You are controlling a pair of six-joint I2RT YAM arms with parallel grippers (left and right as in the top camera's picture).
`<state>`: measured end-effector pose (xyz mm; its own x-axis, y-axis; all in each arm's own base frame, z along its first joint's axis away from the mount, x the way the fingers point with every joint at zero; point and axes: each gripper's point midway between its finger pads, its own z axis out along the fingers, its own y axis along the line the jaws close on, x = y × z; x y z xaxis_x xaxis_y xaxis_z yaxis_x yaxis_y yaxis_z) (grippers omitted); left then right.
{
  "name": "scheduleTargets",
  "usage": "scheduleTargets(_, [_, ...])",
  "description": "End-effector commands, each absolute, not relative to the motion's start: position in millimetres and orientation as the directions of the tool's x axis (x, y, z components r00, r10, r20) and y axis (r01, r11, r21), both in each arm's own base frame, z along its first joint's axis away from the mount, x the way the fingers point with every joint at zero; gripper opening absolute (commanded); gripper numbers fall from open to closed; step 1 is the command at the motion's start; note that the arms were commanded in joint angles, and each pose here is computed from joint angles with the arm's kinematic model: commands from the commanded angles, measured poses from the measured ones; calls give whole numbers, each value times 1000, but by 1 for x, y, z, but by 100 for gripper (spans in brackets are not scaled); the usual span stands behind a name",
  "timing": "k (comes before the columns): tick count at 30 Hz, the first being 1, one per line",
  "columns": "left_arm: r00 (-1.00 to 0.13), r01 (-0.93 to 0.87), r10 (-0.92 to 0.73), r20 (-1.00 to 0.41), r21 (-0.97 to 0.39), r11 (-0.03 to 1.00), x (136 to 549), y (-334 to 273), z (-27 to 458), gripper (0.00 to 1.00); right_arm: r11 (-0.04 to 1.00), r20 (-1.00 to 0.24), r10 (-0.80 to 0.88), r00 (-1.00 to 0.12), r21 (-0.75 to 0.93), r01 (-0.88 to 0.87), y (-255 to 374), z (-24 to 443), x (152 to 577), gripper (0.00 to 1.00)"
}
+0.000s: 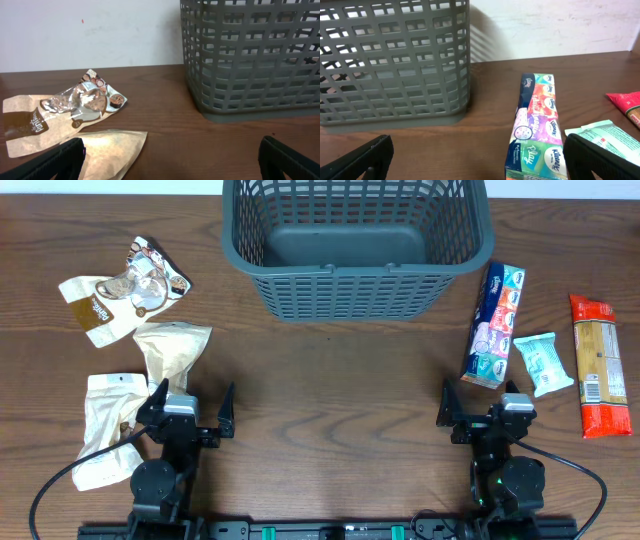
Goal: Pack container
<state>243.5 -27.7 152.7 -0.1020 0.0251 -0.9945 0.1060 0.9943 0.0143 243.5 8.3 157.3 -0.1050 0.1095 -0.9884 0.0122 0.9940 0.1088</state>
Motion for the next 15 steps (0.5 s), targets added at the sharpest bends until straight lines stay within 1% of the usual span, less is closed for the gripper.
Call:
scheduleTargets(1, [-152,101,27,-988,11,995,242,-27,137,99,994,-990,106,-97,107,-1,11,159,244,99])
scheduleTargets(15, [-152,101,27,-988,11,995,242,-27,137,99,994,-989,106,-103,107,-9,12,157,244,99])
